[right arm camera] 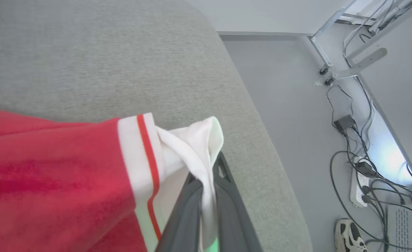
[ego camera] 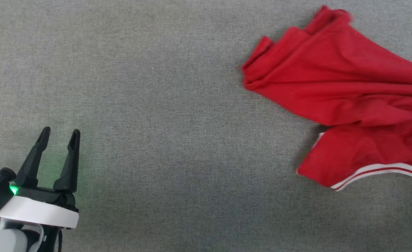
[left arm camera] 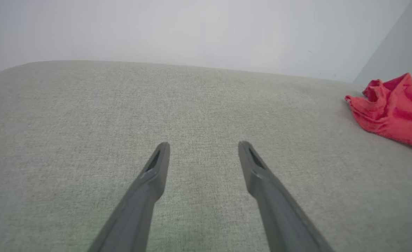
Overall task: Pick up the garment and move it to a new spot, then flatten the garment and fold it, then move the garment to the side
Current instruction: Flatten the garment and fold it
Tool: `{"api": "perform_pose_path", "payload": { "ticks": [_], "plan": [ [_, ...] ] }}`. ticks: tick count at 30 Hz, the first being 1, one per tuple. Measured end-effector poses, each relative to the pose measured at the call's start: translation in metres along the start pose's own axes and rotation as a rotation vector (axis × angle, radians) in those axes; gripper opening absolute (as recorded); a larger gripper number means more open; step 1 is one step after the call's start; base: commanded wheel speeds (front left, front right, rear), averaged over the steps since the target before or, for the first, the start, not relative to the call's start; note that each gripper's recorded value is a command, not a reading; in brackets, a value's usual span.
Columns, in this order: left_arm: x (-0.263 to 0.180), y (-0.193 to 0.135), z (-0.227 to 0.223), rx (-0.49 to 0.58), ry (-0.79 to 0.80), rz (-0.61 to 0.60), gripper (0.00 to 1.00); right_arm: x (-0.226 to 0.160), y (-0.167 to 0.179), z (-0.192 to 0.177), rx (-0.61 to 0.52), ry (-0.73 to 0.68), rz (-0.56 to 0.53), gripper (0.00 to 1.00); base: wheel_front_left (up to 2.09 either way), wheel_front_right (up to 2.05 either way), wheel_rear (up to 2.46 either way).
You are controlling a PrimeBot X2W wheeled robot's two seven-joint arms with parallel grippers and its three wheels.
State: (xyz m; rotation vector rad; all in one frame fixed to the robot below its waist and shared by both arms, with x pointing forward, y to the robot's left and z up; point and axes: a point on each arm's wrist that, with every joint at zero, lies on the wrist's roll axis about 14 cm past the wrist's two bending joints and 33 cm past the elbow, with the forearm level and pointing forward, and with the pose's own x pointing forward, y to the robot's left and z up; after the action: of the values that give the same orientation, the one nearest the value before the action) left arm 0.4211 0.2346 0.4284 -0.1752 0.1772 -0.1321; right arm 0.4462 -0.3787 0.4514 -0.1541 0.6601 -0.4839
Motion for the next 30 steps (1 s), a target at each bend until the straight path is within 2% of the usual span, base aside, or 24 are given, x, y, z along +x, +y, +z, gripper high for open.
{"api": "perform_pose_path", "payload": {
  "ticks": [10,11,12,13,21,30],
  "plan": [
    [0.0,0.002,0.0,0.013,0.008,-0.004,1.0,0.0,-0.032,-0.02,-0.025,-0.003,-0.157,0.0,0.0,0.0,0.0],
    [0.0,0.002,0.0,0.014,0.008,-0.007,1.0,0.0,-0.029,-0.023,0.0,-0.007,-0.149,0.21,0.0,0.0,0.0],
    [0.0,0.0,0.0,0.015,0.009,-0.013,1.0,0.0,-0.024,-0.025,0.018,-0.014,-0.138,0.48,0.0,0.0,0.0],
    [0.0,-0.002,0.0,0.017,0.011,-0.023,1.0,0.0,-0.022,-0.024,0.021,-0.023,-0.132,1.0,0.0,0.0,0.0],
    [0.019,-0.042,0.029,0.069,-0.047,-0.208,1.0,-0.021,-0.017,0.019,0.035,-0.298,-0.105,1.0,0.0,0.0,0.0],
    [0.034,-0.124,0.055,0.203,-0.041,-0.621,1.0,-0.066,0.017,0.051,0.13,-0.572,0.08,1.0,0.0,0.0,0.0]
  ]
}}
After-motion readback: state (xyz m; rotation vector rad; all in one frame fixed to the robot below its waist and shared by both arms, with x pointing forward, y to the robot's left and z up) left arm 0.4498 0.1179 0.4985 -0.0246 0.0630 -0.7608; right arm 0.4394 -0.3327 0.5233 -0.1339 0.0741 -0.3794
